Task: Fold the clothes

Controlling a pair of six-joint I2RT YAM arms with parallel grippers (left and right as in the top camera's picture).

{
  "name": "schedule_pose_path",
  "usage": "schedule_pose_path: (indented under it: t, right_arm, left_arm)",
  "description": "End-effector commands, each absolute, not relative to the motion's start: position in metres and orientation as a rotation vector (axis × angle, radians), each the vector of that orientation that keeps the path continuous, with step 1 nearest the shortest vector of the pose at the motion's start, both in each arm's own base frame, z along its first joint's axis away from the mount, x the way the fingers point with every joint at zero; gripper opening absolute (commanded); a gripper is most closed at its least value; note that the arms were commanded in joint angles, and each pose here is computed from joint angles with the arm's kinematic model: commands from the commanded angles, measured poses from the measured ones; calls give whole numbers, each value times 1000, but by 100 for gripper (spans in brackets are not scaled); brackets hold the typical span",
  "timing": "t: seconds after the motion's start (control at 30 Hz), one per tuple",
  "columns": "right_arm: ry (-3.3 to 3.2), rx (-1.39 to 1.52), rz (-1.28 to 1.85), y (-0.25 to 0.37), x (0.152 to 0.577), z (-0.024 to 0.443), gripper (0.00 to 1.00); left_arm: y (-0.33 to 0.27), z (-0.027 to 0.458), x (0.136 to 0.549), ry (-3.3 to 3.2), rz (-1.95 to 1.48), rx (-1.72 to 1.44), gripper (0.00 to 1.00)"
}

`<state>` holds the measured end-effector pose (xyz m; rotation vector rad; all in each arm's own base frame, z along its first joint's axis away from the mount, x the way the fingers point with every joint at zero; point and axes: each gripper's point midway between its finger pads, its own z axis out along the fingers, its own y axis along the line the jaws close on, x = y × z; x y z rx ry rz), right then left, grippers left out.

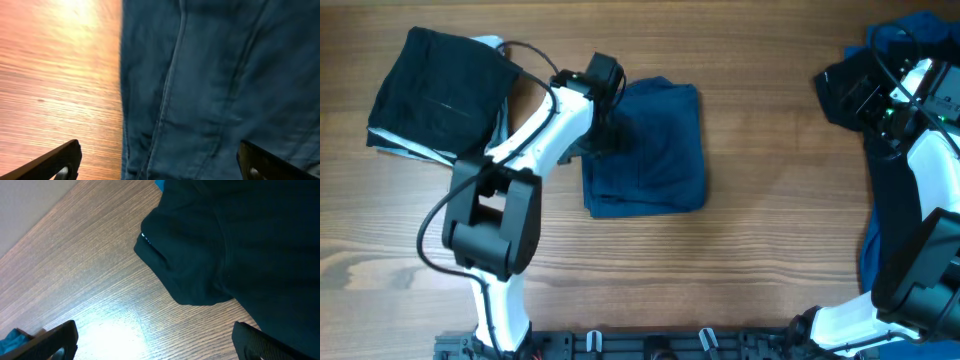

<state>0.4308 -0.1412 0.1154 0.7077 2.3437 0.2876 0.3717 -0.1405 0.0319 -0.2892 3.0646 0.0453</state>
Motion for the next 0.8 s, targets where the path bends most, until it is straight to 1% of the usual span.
schedule_pose_path:
  t: [0.0, 0.13, 0.37, 0.4, 0.47, 0.53, 0.57, 0.63, 0.67, 0.7, 0.73, 0.77]
  right_arm:
    - [2335, 716, 282, -143, 432, 117, 100]
    - [2335, 716, 282, -143, 432, 117, 100]
    - [2335, 716, 282, -143, 432, 117, 99]
    - [2335, 716, 282, -143, 432, 117, 100]
    - [2335, 716, 282, -143, 432, 117, 100]
    - [2335, 716, 282, -143, 432, 117, 100]
    - [2335, 716, 282, -143, 432, 117, 100]
    - [2335, 716, 282, -143, 432, 117, 99]
    - [2335, 716, 282, -143, 432, 117, 100]
    - [2335, 716, 282, -143, 432, 117, 100]
    - [2335, 716, 282, -143, 432, 117, 99]
    - [2335, 716, 282, -143, 432, 117, 99]
  left_arm:
    - [-143, 16, 359, 3130, 12, -230, 100]
    - [-143, 7, 361, 3116, 0, -213, 100]
    - [-137, -24, 349, 3172, 43, -222, 100]
    - [-137, -26, 349, 3177, 47, -223, 97]
    - [-137, -27, 349, 3178, 47, -222, 71]
    - [-136, -27, 348, 3178, 48, -222, 52]
    - [-136, -27, 349, 3178, 48, -222, 48]
    - [-137, -27, 348, 3178, 48, -222, 36]
    - [-136, -27, 348, 3178, 48, -223, 34]
    - [-136, -27, 349, 3178, 49, -223, 37]
    - [-132, -26, 350, 3172, 64, -231, 60]
    - [-130, -26, 351, 3171, 65, -241, 79]
